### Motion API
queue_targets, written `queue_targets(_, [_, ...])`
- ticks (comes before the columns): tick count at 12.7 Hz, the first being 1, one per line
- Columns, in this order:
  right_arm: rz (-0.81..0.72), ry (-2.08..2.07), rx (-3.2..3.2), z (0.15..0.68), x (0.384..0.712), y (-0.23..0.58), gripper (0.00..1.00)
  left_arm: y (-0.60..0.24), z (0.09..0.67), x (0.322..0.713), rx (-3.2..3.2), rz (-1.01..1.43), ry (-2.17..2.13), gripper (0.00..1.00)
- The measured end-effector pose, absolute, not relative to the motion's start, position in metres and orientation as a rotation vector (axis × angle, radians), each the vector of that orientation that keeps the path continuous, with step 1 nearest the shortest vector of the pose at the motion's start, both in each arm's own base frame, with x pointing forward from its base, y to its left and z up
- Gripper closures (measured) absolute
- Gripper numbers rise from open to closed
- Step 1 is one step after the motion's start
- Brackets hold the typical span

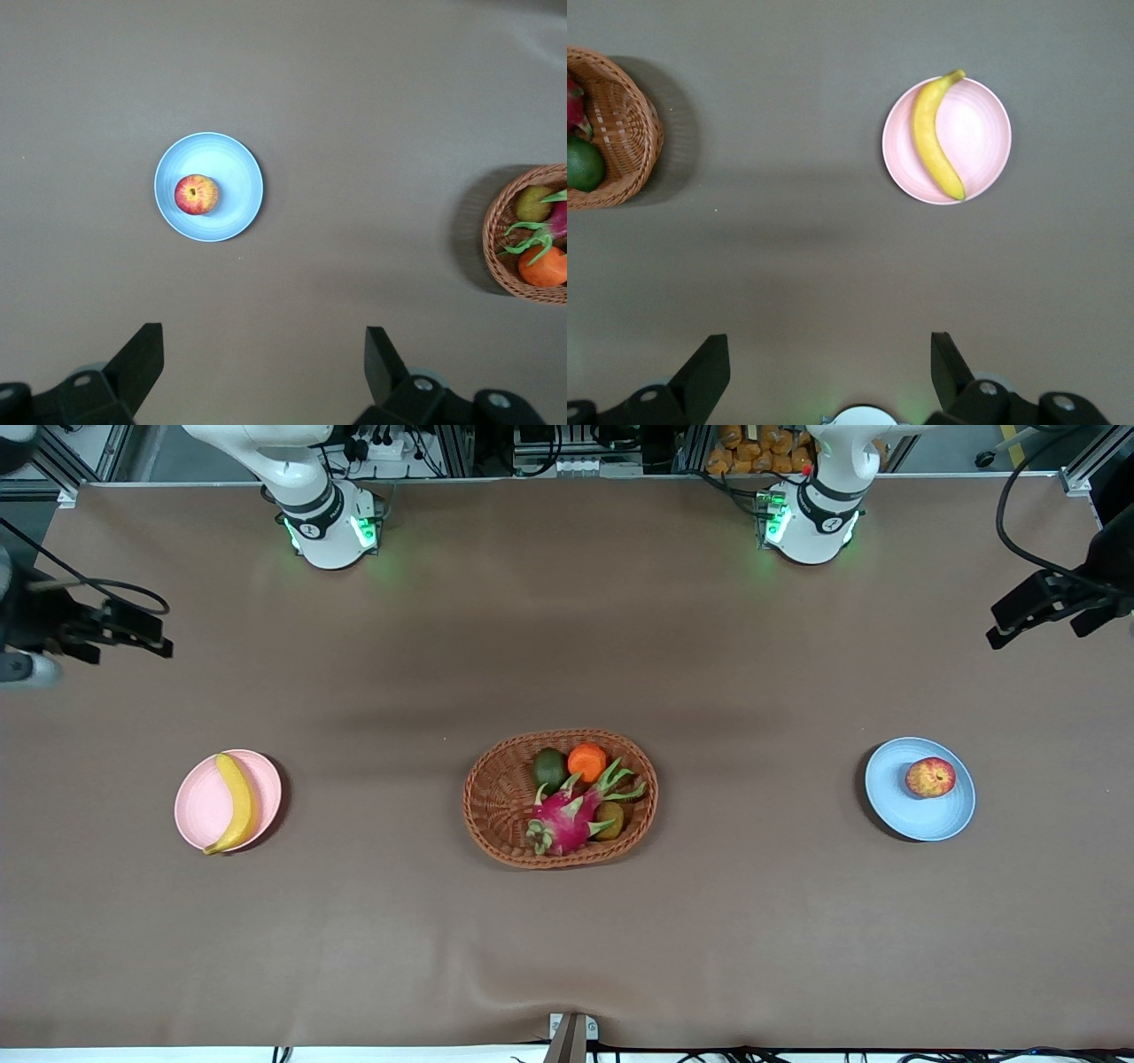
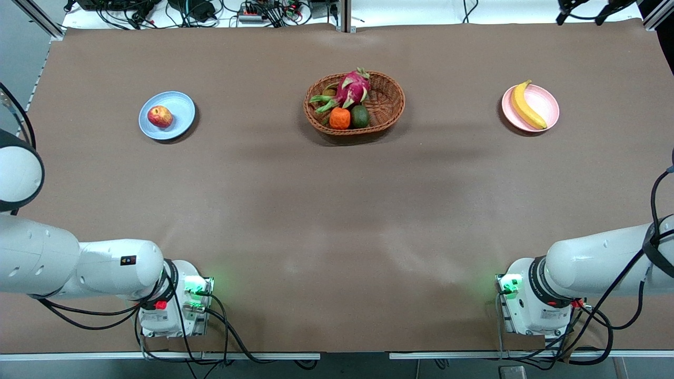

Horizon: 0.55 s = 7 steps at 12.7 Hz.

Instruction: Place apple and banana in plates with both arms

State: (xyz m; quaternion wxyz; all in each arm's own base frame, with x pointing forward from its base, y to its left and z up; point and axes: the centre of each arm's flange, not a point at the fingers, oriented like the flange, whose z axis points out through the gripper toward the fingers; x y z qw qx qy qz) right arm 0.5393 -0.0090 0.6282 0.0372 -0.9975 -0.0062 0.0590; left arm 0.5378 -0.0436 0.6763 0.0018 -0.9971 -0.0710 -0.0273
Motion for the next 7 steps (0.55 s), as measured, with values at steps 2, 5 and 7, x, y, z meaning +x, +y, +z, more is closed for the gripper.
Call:
queue_targets(2, [0.142, 0.02, -3.064, 0.648, 0.526, -0.018, 0.0, -0.041, 0.675, 0.539, -3.128, -0.08, -0.232, 0.0])
queue_targets(5, [0.146, 0.1, -3.065, 0.654, 0.52, -0.019, 0.0, -0.028, 0.675, 0.54, -3.125, -0.074, -0.268, 0.0])
queue_targets(7, [0.162, 0.132, -3.068, 0.652, 0.52, -0.014, 0.0, -0.025, 0.671, 0.537, -3.121, -0.025, -0.274, 0.0])
